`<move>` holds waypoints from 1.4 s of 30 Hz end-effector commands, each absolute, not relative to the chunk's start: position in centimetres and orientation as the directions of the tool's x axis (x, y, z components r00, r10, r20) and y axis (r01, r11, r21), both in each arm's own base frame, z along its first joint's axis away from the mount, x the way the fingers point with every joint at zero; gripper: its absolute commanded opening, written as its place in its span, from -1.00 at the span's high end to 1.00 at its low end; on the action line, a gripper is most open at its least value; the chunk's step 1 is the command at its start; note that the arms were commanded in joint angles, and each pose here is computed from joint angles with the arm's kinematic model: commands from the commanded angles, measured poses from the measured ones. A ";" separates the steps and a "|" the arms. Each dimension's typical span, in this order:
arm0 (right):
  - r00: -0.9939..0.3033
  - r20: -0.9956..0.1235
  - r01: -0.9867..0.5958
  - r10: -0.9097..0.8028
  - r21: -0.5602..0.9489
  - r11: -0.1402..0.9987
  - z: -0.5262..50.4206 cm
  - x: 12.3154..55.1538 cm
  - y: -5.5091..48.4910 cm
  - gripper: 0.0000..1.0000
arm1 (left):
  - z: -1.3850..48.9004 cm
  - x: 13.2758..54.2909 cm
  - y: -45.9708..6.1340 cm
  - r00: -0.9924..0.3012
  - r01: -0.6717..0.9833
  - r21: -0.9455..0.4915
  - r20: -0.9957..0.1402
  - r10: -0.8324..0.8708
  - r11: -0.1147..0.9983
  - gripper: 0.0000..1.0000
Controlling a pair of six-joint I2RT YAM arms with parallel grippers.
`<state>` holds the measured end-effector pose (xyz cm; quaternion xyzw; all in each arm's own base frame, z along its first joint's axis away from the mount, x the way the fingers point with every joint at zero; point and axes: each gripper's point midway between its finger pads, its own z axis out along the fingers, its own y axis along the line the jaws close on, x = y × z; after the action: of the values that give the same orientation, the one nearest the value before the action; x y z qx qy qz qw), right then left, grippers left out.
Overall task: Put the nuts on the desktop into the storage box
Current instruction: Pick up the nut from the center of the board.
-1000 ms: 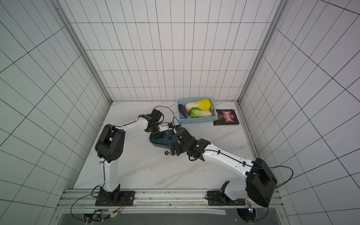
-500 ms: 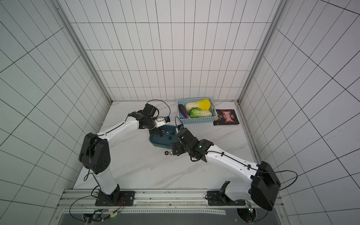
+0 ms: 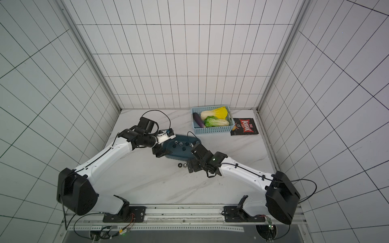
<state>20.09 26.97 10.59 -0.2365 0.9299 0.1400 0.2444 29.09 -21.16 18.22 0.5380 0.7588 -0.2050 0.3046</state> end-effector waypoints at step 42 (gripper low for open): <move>-0.789 -0.301 -0.562 -0.536 -0.001 0.827 0.9 21.0 29.8 0.58 | 10.2 20.7 -20.3 -0.183 0.983 -0.143 -0.746 0.640 0.114 -0.95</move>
<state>22.26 30.51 2.11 -0.2822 0.9386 0.0612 0.1889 20.68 -20.15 10.25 0.5789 0.7047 -0.3186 0.2582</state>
